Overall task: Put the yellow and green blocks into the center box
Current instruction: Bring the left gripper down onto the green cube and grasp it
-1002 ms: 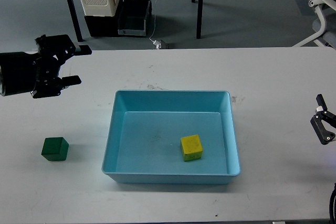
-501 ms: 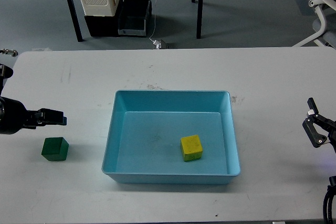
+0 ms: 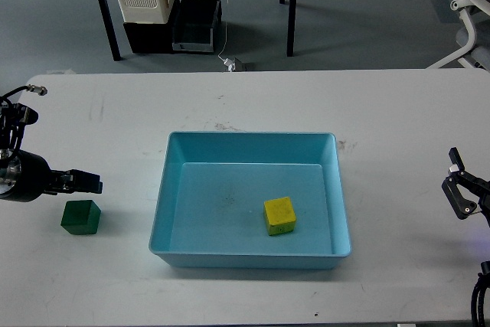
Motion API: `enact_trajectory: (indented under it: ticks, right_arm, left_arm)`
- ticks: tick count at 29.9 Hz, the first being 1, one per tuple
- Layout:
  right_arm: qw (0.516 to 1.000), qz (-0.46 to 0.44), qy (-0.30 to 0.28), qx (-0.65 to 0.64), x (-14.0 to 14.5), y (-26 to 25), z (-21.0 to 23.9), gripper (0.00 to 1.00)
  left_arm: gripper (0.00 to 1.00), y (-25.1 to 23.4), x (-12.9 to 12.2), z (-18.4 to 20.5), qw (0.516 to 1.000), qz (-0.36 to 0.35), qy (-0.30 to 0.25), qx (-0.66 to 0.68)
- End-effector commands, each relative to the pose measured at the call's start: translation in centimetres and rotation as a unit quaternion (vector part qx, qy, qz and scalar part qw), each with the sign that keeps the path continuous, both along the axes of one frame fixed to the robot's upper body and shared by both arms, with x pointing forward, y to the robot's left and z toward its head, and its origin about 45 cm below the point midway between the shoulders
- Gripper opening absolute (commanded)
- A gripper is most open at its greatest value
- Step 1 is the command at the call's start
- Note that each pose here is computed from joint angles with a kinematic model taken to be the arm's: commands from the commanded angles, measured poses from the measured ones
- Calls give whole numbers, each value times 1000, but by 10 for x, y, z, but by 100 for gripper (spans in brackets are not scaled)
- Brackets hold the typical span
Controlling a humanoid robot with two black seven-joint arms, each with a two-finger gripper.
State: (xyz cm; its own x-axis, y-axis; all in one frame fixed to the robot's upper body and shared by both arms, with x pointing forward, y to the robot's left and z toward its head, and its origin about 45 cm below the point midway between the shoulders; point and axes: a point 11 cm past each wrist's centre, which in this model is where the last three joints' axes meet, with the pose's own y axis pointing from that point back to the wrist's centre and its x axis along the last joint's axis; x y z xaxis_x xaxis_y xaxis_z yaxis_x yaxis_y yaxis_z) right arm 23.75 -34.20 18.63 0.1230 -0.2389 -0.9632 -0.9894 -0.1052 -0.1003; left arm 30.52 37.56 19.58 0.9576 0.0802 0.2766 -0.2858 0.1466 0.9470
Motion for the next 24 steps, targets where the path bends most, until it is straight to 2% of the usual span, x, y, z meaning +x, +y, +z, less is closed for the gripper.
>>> enact_trajectory:
  ticks: [1, 19, 20, 21, 22, 24]
  right_arm:
    - [1000, -1, 1, 0, 0, -1, -1, 100]
    - [1000, 0, -3, -1, -1, 0, 0, 100]
    - [1000, 1, -3, 0, -1, 0, -1, 100]
    - [1000, 1, -3, 0, -1, 0, -1, 100]
    - [1000, 0, -2, -1, -1, 0, -1, 100]
    - [1000, 1, -2, 0, -1, 0, -1, 100]
  left_arm:
    - [100, 0, 0, -7, 1000, -3, 9, 9]
    - [99, 10, -20, -26, 999, 2, 42, 21]
    - [91, 9, -20, -26, 999, 2, 42, 22]
    - [77, 9, -20, -26, 999, 1, 42, 24]
    - [58, 9, -21, -26, 999, 1, 43, 28]
    - [36, 12, -25, -27, 998, 2, 48, 45]
